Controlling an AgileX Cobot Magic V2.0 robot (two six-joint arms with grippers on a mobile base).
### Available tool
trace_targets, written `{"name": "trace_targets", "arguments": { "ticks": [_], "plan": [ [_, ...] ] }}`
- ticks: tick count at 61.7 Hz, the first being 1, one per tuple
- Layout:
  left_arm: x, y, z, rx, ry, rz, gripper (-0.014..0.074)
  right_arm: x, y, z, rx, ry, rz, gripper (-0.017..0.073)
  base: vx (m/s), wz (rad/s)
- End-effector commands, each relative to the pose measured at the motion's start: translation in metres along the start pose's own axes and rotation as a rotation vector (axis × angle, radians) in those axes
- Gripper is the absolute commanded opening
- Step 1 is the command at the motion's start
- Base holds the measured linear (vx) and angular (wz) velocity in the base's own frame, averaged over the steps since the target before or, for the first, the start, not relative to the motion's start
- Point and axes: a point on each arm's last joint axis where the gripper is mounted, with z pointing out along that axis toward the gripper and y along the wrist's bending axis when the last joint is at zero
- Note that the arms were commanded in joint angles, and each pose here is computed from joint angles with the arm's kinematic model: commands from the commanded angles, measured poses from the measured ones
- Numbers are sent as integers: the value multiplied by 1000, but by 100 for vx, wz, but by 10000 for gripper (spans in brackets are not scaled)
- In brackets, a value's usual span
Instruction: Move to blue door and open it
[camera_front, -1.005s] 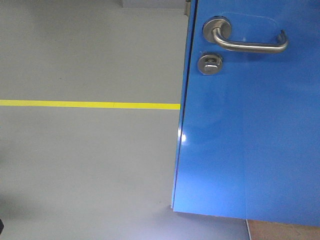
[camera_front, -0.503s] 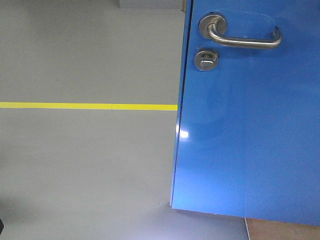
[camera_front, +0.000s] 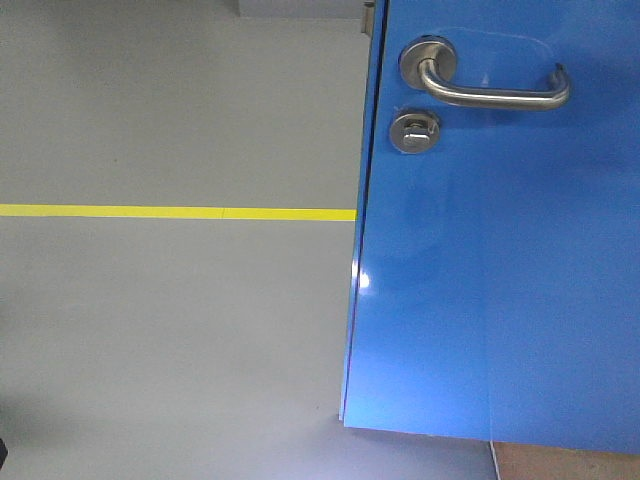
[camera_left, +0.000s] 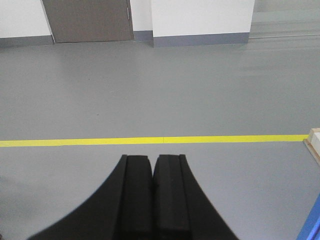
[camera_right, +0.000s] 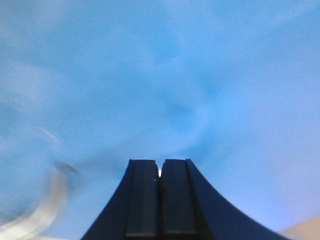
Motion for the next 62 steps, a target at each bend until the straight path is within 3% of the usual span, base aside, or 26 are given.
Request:
{"name": "trace_targets", "arguments": {
  "ticks": [1,5,10,22,37,50,62],
  "plan": [
    [-19,0,-6,8,-137,-4,71,16,-1,-18,43,-191,-221,-4,0,0],
    [-19,0,-6,8,-137,-4,71,38,-5,-18,36,-267,-329,-4,0,0],
    [-19,0,-6,8,-137,-4,71,69,-12,-12,-12,-334,-389,-4,0,0],
    [-19,0,-6,8,-137,-4,71,127,-38,-13,-96,-524,-396,-4,0,0],
    [-19,0,-6,8,-137,-4,71,192,-69,-13,-110,-544,-412,-4,0,0],
    [-19,0,-6,8,-137,-4,71,232,-84,-10,-195,-580,-434,-4,0,0],
    [-19,0,-6,7,-135,-4,71,242,-90,-17,-193,-558,-442,-4,0,0]
  ]
}}
